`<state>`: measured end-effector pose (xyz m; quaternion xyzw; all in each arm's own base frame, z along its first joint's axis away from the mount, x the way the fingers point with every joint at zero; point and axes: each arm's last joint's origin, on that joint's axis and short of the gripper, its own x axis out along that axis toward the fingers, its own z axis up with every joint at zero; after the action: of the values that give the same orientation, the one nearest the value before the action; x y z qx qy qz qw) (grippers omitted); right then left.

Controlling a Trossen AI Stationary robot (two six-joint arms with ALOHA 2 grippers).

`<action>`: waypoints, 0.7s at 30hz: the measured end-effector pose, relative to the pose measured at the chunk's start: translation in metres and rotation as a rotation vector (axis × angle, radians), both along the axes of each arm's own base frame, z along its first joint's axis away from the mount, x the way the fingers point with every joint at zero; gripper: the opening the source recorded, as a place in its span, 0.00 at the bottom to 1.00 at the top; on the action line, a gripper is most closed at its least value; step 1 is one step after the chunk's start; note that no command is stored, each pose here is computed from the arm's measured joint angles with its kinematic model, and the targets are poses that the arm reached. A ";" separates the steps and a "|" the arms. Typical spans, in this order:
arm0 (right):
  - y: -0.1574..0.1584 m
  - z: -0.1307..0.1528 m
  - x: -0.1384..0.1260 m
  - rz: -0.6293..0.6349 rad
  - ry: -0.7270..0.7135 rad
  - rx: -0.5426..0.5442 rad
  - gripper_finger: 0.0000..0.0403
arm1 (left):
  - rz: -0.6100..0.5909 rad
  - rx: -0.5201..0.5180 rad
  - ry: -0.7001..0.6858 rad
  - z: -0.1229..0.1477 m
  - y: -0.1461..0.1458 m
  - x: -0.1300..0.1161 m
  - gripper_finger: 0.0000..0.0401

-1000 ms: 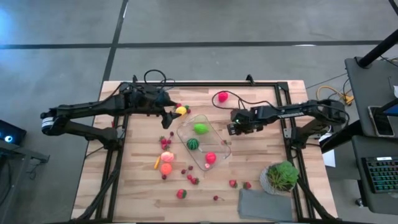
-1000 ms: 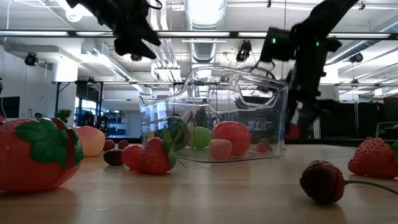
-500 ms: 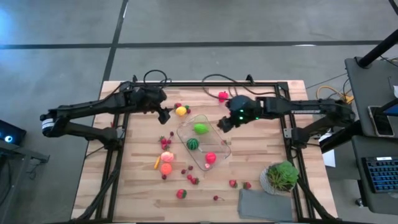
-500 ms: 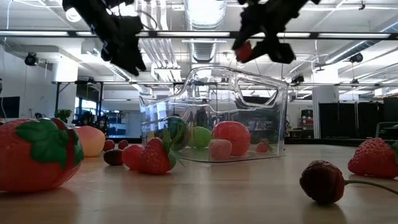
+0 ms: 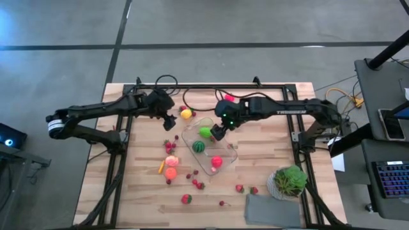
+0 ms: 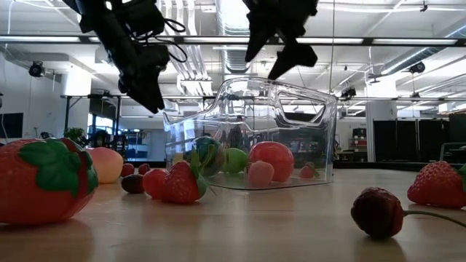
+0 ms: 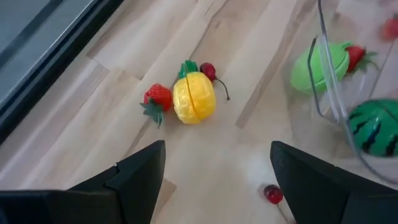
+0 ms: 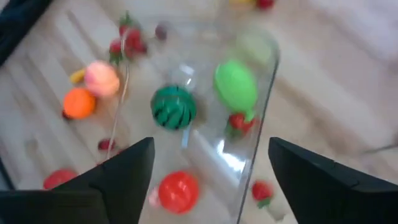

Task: Pick and placing Produce into tupperware
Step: Put the yellow pineapple into the transparent bin

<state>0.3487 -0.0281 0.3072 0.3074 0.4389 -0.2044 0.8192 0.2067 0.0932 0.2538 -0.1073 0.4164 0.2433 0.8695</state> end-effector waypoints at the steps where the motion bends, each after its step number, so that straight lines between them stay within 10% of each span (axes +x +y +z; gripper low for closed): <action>1: 0.000 0.005 -0.002 -0.012 -0.002 -0.032 0.78 | -0.016 0.014 0.003 0.000 0.001 0.001 0.69; 12: 0.008 0.075 -0.073 -0.206 -0.082 -0.285 0.84 | -0.303 0.201 0.179 -0.031 0.017 0.025 0.69; 21: 0.014 0.088 -0.114 -0.279 -0.107 -0.273 0.87 | -0.184 0.315 0.294 -0.050 0.032 0.043 0.69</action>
<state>0.2347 -0.0138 0.3957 0.2616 0.3161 -0.3569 0.8392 0.2500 0.1247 0.2040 0.1046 0.5035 0.2380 0.8240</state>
